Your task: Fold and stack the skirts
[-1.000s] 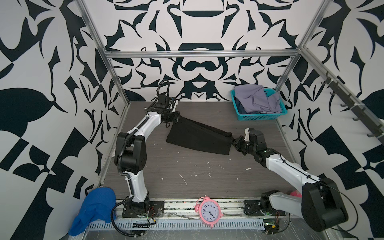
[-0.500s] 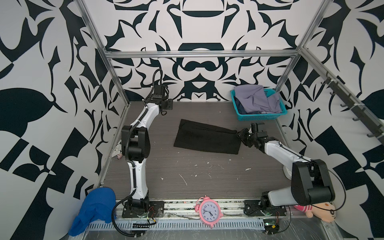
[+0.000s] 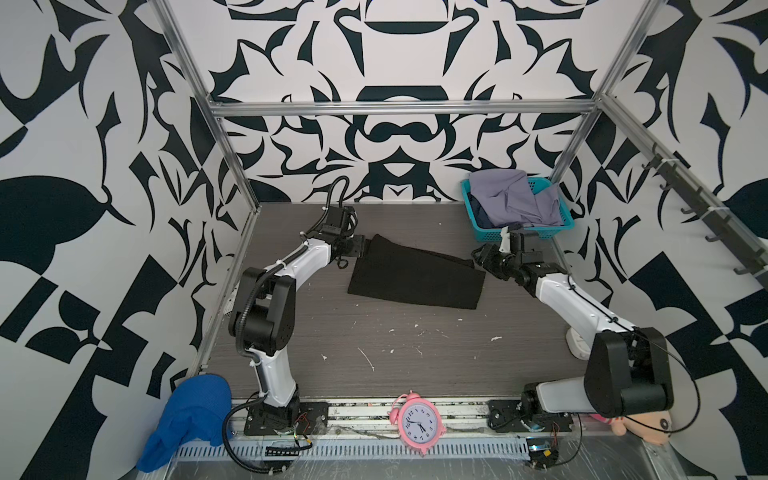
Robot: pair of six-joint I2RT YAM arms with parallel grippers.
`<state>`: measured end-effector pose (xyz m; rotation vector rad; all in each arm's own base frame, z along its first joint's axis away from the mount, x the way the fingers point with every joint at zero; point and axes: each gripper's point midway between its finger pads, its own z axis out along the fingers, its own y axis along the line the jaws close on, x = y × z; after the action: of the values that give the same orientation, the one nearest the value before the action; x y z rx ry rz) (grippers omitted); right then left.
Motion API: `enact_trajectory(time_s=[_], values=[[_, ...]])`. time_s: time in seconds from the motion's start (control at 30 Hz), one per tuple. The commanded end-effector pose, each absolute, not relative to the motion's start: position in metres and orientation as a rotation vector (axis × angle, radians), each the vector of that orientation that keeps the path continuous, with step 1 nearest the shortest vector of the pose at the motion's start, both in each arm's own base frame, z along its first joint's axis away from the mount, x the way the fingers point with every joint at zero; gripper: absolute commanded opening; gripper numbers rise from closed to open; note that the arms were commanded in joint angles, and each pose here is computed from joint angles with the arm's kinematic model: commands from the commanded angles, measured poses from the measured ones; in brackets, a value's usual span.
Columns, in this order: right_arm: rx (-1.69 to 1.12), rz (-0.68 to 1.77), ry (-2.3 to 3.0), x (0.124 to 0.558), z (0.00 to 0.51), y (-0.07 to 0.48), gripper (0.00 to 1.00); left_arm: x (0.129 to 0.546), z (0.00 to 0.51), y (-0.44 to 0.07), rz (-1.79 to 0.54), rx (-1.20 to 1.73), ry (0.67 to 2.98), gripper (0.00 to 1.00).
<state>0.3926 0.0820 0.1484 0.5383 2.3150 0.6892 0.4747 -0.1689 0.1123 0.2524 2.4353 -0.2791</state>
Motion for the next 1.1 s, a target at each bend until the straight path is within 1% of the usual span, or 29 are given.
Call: enact_trajectory(time_s=[0.0,0.03,0.07,0.2,0.27,0.47,0.5,0.63,0.7,0.73,0.8,0.9,0.97,1.0,1.07], values=[[0.497,0.700,2.369,0.395,0.132,0.088,0.51,0.496,0.117,-0.183,-0.335,0.308,2.399,0.72],[0.509,0.690,2.384,0.396,0.126,0.087,0.52,0.504,0.118,-0.185,-0.336,0.323,2.386,0.78],[0.521,0.677,2.391,0.396,0.120,0.085,0.52,0.511,0.118,-0.189,-0.337,0.344,2.379,0.81],[0.559,0.594,2.399,0.395,0.108,0.074,0.58,0.530,0.110,-0.205,-0.378,0.436,2.385,0.84],[0.568,0.566,2.403,0.394,0.103,0.070,0.60,0.535,0.100,-0.214,-0.417,0.468,2.400,0.84],[0.585,0.547,2.423,0.397,0.090,0.062,0.64,0.531,0.077,-0.231,-0.512,0.532,2.430,0.83],[0.581,0.555,2.430,0.398,0.087,0.063,0.64,0.530,0.073,-0.233,-0.526,0.535,2.439,0.81],[0.555,0.608,2.441,0.406,0.081,0.071,0.64,0.525,0.062,-0.240,-0.582,0.545,2.470,0.80],[0.548,0.622,2.440,0.408,0.078,0.073,0.61,0.523,0.057,-0.244,-0.597,0.555,2.475,0.76],[0.541,0.635,2.440,0.410,0.077,0.075,0.59,0.522,0.056,-0.246,-0.605,0.561,2.478,0.73],[0.529,0.656,2.444,0.413,0.075,0.078,0.54,0.521,0.051,-0.247,-0.610,0.562,2.486,0.71],[0.519,0.673,2.443,0.415,0.076,0.081,0.41,0.520,0.046,-0.247,-0.615,0.562,2.501,0.56],[0.513,0.678,2.431,0.416,0.080,0.081,0.30,0.520,0.047,-0.247,-0.612,0.562,2.502,0.30],[0.510,0.680,2.424,0.416,0.083,0.081,0.26,0.520,0.048,-0.246,-0.605,0.557,2.504,0.26],[0.503,0.679,2.409,0.416,0.090,0.081,0.14,0.520,0.056,-0.244,-0.595,0.548,2.495,0.14]])
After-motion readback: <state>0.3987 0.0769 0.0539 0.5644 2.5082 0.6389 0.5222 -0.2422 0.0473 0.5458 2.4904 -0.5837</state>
